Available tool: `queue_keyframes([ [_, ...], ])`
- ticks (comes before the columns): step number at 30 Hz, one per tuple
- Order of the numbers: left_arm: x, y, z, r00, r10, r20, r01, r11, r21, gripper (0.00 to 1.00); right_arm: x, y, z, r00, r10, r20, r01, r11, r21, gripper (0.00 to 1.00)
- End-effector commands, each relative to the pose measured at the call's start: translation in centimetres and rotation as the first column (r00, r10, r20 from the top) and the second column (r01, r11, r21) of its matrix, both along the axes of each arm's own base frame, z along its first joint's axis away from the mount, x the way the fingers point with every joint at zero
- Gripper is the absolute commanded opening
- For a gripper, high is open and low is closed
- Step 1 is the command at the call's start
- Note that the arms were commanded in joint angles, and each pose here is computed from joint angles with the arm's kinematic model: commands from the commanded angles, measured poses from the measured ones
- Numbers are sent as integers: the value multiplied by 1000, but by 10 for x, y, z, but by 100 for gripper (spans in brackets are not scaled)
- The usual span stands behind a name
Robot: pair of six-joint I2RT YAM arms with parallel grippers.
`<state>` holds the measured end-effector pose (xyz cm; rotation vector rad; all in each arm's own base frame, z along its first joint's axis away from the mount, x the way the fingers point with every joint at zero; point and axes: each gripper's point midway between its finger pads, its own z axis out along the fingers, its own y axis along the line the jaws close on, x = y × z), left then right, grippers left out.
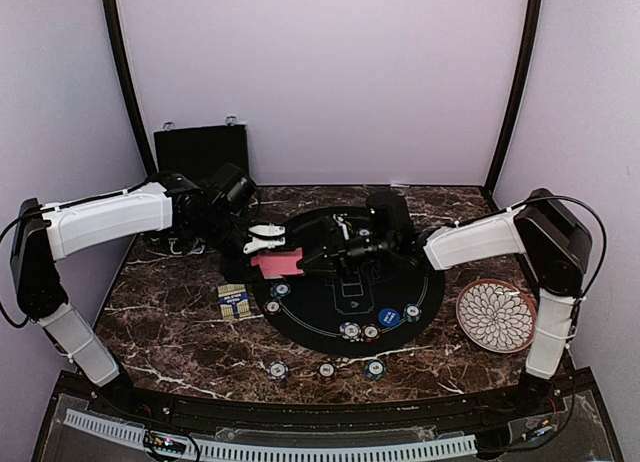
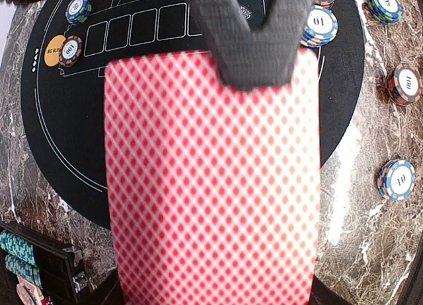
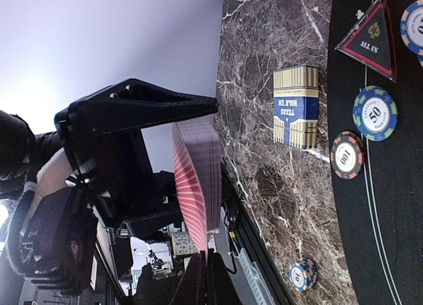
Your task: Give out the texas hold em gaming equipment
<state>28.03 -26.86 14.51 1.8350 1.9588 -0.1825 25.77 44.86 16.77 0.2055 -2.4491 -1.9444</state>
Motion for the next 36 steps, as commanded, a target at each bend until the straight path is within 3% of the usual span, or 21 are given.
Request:
queue_keyframes([
  [1, -6, 9, 10, 1000, 14, 2, -14, 1000, -12, 12, 11, -19, 20, 997, -40, 60, 38, 999, 36, 0],
  [20, -5, 20, 11, 999, 38, 2, -38, 999, -4, 6, 46, -53, 0, 991, -119, 63, 120, 993, -15, 0],
  [36, -11, 20, 17, 999, 38, -6, -38, 999, -29, 3, 88, -9, -42, 992, -105, 68, 112, 989, -94, 0],
])
